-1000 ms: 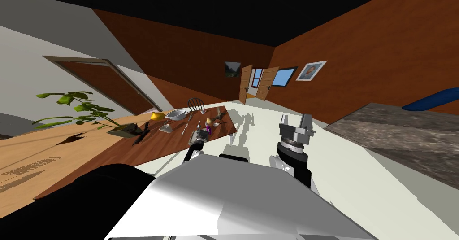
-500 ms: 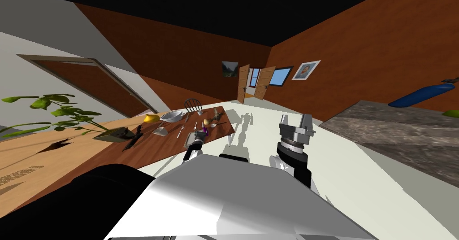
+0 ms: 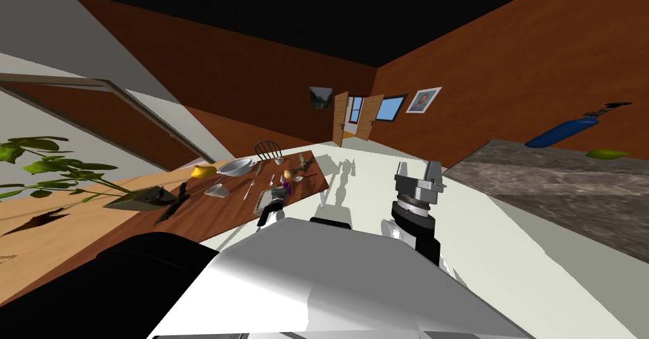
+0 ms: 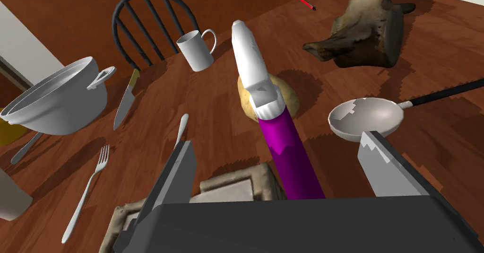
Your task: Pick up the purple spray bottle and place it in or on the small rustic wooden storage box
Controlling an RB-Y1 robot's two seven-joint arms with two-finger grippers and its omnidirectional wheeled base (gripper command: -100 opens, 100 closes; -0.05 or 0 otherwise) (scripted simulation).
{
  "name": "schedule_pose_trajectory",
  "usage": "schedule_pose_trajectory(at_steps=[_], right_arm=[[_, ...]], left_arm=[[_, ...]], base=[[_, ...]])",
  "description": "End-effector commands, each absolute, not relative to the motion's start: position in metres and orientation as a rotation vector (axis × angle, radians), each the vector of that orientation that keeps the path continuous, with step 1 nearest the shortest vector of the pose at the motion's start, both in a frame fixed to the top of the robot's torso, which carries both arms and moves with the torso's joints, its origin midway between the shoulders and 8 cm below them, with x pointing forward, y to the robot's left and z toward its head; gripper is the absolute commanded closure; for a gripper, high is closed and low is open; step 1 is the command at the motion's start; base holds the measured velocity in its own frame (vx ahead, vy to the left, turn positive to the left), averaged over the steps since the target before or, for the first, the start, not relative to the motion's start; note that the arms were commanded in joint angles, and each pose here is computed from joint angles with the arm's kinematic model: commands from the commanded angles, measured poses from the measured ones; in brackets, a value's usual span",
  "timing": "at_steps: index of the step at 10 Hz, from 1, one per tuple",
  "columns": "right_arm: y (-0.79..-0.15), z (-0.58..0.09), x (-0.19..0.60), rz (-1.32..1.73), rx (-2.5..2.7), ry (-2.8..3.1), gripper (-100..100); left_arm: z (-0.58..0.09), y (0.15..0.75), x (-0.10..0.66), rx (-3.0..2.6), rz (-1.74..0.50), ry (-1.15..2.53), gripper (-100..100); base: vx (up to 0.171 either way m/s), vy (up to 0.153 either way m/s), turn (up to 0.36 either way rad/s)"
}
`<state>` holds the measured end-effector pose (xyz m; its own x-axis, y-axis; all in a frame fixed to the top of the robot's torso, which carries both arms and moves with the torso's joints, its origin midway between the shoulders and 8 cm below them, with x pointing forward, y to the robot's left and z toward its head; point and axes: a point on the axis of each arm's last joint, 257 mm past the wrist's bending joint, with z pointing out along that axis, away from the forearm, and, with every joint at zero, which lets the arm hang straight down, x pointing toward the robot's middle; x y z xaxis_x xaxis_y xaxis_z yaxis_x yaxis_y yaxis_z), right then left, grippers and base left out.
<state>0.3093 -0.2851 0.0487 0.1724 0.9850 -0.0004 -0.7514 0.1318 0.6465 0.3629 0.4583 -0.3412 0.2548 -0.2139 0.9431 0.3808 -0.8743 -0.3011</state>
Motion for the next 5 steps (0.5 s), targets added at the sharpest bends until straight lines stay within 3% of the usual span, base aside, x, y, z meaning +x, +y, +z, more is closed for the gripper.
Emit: schedule_pose_trajectory(at_steps=[1, 5], right_arm=[[-0.285, 0.049, 0.309, 1.335, 0.583, 0.49, 0], [-0.285, 0.049, 0.309, 1.335, 0.583, 0.49, 0]], left_arm=[[-0.353, 0.468, 0.359, -2.081, -1.662, -0.266, -100], [-0.383, 0.472, 0.347, -2.126, -1.665, -0.56, -100]], base=[[0.025, -0.014, -0.073], [0.016, -0.003, -0.051]])
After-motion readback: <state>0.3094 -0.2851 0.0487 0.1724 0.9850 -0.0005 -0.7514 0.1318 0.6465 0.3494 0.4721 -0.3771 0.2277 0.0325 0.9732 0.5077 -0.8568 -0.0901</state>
